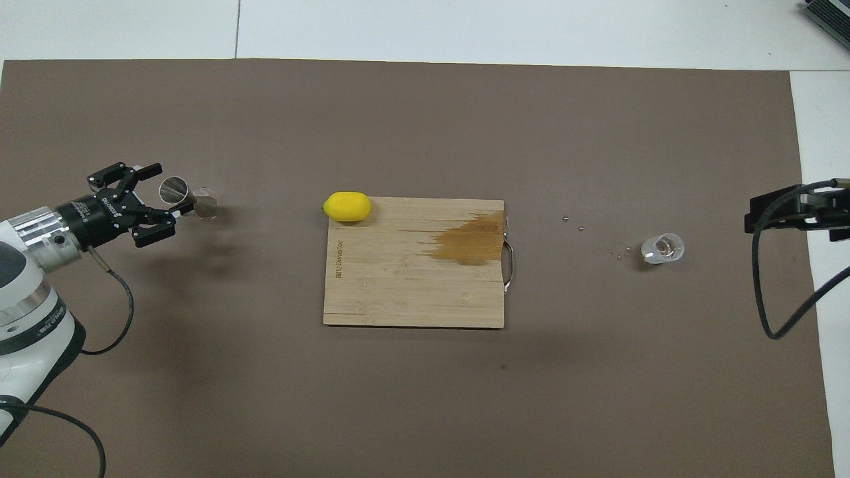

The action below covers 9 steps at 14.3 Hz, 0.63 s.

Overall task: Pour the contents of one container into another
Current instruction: 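Close the left gripper around the small steel cup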

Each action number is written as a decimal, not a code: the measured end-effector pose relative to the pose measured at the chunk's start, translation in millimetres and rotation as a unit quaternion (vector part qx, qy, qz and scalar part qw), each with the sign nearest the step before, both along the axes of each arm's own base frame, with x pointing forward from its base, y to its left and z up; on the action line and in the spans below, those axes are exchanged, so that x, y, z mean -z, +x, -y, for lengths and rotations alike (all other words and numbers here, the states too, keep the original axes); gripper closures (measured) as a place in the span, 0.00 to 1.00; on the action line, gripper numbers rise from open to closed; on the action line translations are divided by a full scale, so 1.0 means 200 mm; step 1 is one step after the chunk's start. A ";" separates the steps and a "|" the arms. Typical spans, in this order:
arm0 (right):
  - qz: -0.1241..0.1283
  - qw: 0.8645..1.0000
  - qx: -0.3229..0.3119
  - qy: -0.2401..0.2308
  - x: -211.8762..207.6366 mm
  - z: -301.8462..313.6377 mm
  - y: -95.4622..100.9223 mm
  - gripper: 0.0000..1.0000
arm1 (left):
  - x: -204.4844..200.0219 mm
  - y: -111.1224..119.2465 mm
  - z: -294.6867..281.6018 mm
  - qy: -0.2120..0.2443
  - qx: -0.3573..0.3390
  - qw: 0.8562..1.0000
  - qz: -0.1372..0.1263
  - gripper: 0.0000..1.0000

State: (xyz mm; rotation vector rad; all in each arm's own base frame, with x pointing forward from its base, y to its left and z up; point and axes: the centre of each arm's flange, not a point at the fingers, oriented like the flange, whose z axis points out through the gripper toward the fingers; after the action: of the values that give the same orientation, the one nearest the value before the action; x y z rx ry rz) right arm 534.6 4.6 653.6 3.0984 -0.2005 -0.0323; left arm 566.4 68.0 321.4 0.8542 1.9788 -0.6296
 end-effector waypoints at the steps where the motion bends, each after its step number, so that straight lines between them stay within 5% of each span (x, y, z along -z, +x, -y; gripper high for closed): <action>1: -0.002 1.000 0.000 0.000 0.00 0.00 0.00 0.00 | 0.01 0.00 0.00 -0.001 -0.002 1.000 -0.001 0.04; 9: -0.013 1.000 0.001 0.000 0.04 0.00 -0.01 0.00 | 0.03 -0.02 -0.01 0.003 -0.011 1.000 -0.006 0.15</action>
State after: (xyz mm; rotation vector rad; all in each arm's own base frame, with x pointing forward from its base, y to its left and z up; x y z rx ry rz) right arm 533.1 4.2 645.7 3.0957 -0.2012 -0.0710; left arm 562.4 70.3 315.3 0.8331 1.9988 -0.6190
